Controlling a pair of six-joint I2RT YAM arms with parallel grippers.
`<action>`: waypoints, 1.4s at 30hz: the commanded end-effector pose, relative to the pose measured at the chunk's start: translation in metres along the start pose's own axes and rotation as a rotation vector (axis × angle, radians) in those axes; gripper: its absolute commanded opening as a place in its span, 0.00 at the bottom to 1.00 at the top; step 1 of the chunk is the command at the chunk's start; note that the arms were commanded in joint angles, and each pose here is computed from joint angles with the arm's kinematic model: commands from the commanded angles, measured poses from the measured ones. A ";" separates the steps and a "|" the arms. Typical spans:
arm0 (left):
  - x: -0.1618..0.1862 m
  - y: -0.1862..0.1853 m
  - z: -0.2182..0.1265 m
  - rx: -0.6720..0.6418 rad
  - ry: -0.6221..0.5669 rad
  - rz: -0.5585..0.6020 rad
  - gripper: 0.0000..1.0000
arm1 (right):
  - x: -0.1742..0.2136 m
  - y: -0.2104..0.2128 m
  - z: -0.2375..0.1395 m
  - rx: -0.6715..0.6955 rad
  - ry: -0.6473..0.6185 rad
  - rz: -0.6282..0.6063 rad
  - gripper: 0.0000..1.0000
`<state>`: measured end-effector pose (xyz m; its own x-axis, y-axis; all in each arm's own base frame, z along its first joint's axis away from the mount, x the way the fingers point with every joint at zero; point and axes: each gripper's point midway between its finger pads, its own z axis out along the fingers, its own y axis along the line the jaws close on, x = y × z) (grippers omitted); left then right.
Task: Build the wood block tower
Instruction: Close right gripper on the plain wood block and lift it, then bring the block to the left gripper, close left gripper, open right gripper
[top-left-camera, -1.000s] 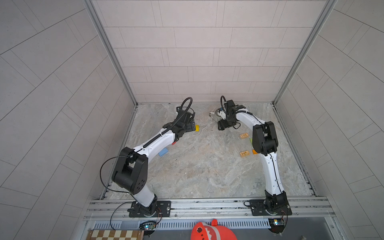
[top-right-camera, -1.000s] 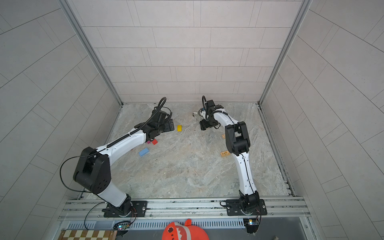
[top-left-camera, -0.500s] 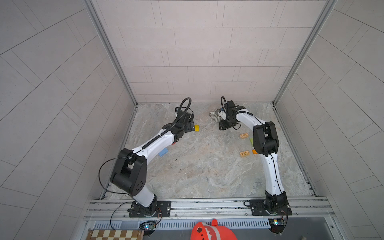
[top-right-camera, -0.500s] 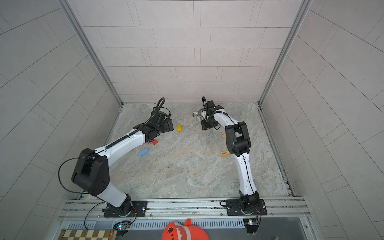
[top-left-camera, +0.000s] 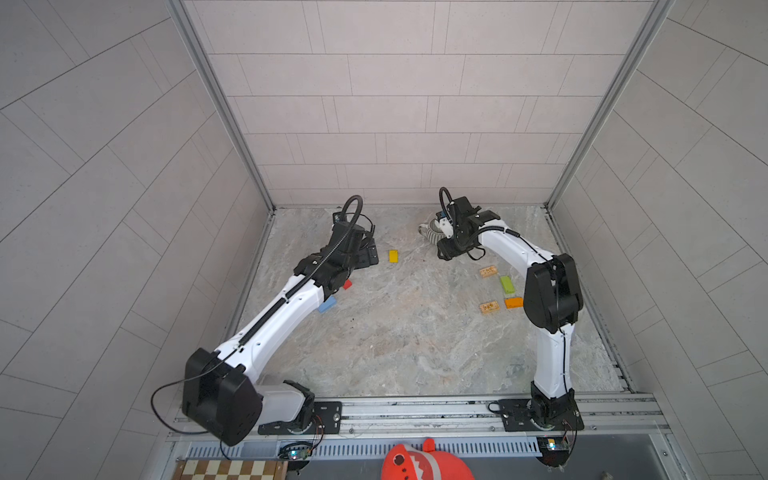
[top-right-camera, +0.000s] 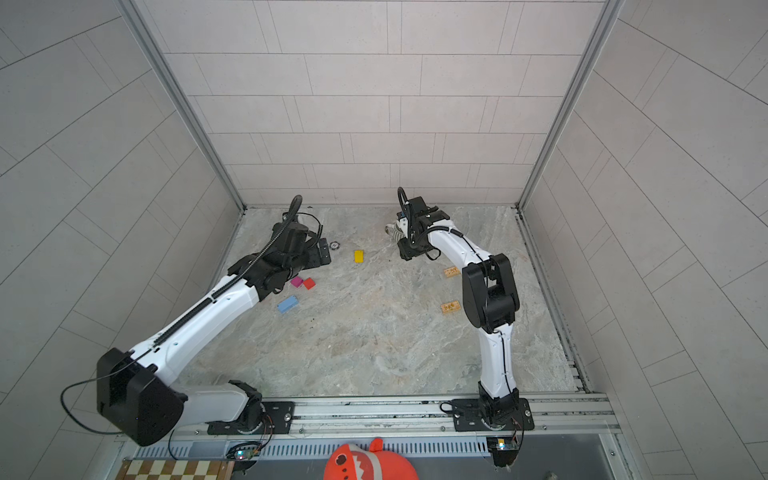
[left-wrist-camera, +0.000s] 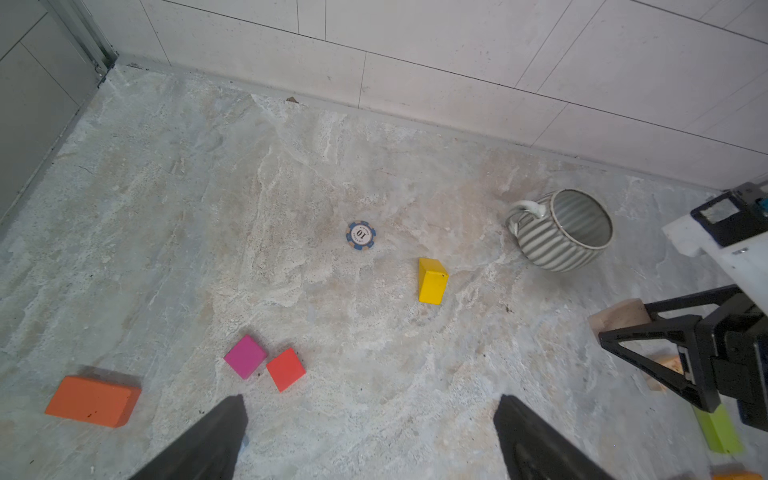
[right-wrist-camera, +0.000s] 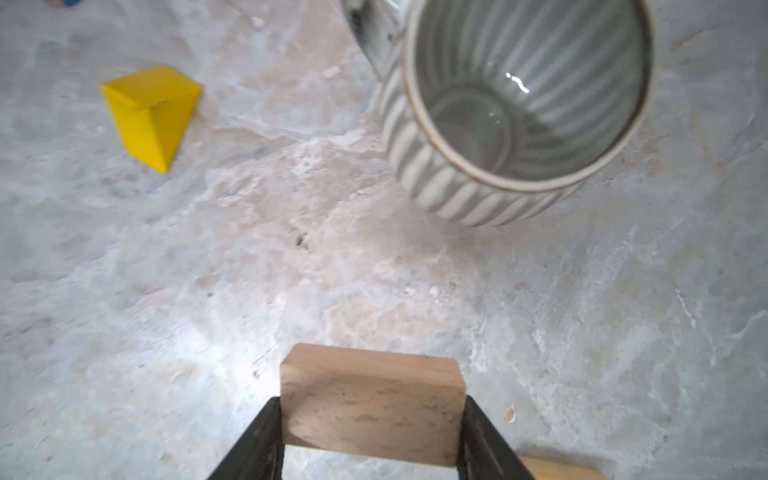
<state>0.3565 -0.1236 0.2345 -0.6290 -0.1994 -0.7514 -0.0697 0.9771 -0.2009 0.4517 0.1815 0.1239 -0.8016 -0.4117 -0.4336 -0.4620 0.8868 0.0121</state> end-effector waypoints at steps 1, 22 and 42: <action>0.026 0.010 -0.019 0.021 0.079 0.018 0.99 | 0.017 0.037 -0.022 -0.024 0.028 -0.124 0.56; 0.082 -0.086 -0.016 0.604 0.404 -0.160 0.57 | 0.040 0.168 -0.100 -0.413 -0.366 -0.374 0.56; 0.036 -0.129 0.015 0.802 0.498 -0.192 0.48 | -0.007 0.176 -0.098 -0.494 -0.385 -0.440 0.56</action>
<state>0.3535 -0.2511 0.2104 -0.9337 -0.1450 -0.3274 0.1837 0.5910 -0.7855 0.3375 0.3189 0.2104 -0.3806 -0.5257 -0.7608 -0.8812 0.4557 0.1259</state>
